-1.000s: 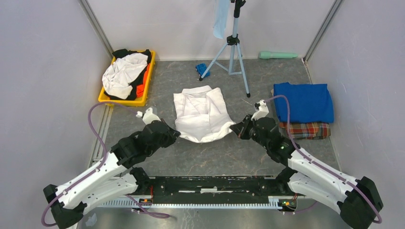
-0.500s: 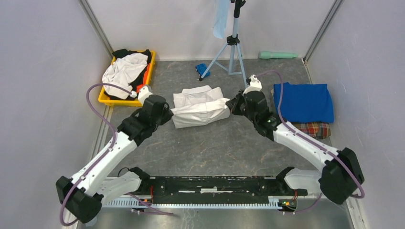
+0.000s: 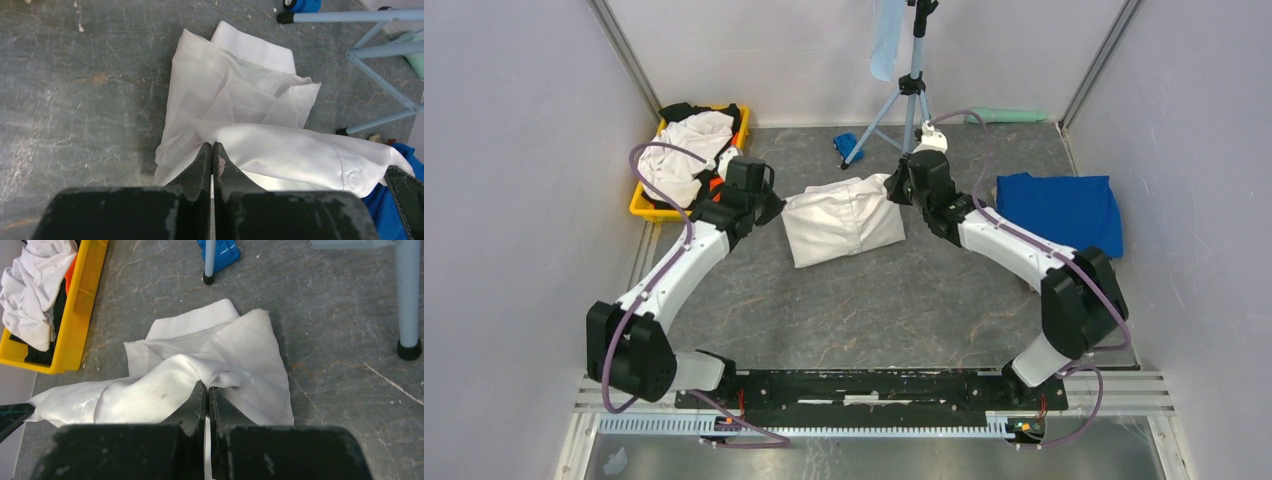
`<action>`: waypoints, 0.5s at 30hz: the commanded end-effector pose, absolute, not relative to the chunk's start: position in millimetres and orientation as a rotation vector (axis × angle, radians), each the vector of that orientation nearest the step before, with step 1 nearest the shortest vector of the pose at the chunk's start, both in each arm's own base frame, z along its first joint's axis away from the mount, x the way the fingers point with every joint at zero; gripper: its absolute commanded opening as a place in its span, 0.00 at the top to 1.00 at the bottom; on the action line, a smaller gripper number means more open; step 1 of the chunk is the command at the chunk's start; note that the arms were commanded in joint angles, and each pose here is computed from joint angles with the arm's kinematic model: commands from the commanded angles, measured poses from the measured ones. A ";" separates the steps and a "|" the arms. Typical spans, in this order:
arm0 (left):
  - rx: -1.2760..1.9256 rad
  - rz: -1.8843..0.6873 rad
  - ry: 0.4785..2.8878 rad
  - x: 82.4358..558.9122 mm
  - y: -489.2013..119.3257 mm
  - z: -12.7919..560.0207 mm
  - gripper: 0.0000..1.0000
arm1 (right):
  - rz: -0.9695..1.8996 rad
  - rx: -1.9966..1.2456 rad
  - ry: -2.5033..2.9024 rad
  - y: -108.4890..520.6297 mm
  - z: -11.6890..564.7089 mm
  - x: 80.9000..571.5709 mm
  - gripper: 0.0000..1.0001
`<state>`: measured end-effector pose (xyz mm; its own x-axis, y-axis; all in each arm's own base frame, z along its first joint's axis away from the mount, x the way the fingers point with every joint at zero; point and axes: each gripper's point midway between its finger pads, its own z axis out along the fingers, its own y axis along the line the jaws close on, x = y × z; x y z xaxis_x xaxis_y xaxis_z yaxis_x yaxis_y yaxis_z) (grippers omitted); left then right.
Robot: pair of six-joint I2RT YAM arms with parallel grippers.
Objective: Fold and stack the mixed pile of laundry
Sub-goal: Fold the shirt.
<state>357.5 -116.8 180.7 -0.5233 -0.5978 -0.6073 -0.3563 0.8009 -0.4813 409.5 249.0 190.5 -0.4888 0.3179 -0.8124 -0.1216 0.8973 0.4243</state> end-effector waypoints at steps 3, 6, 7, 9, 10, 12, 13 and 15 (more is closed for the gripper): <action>-0.663 -0.406 2.114 410.0 -108.1 196.5 0.98 | 0.481 0.154 1.916 255.5 218.8 463.1 1.00; -0.683 -0.401 2.135 427.7 -102.4 184.2 0.98 | 0.463 0.154 1.922 259.2 214.3 484.1 1.00; -0.678 -0.405 2.143 434.4 -103.3 180.8 0.98 | 0.457 0.151 1.933 260.7 207.9 490.3 1.00; -0.674 -0.408 2.161 446.7 -104.3 172.5 0.98 | 0.441 0.162 1.941 260.0 199.9 501.8 1.00; -0.679 -0.403 2.167 452.4 -103.8 169.1 0.98 | 0.440 0.164 1.941 260.5 197.1 506.4 1.00; -0.688 -0.384 2.178 461.9 -102.7 160.3 0.98 | 0.437 0.168 1.947 261.6 188.7 516.0 1.00; -0.691 -0.374 2.184 465.8 -102.4 156.3 0.98 | 0.437 0.163 1.955 262.9 182.3 521.2 1.00; -0.699 -0.358 2.194 473.2 -100.8 148.1 0.98 | 0.442 0.156 1.959 265.6 175.6 532.4 1.00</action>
<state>448.0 -100.8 137.3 -0.5532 -0.6169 -0.5598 -0.4129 0.7867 -0.4589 503.0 264.4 164.4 -0.4739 0.2972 -0.8289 -0.0752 0.9242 0.3744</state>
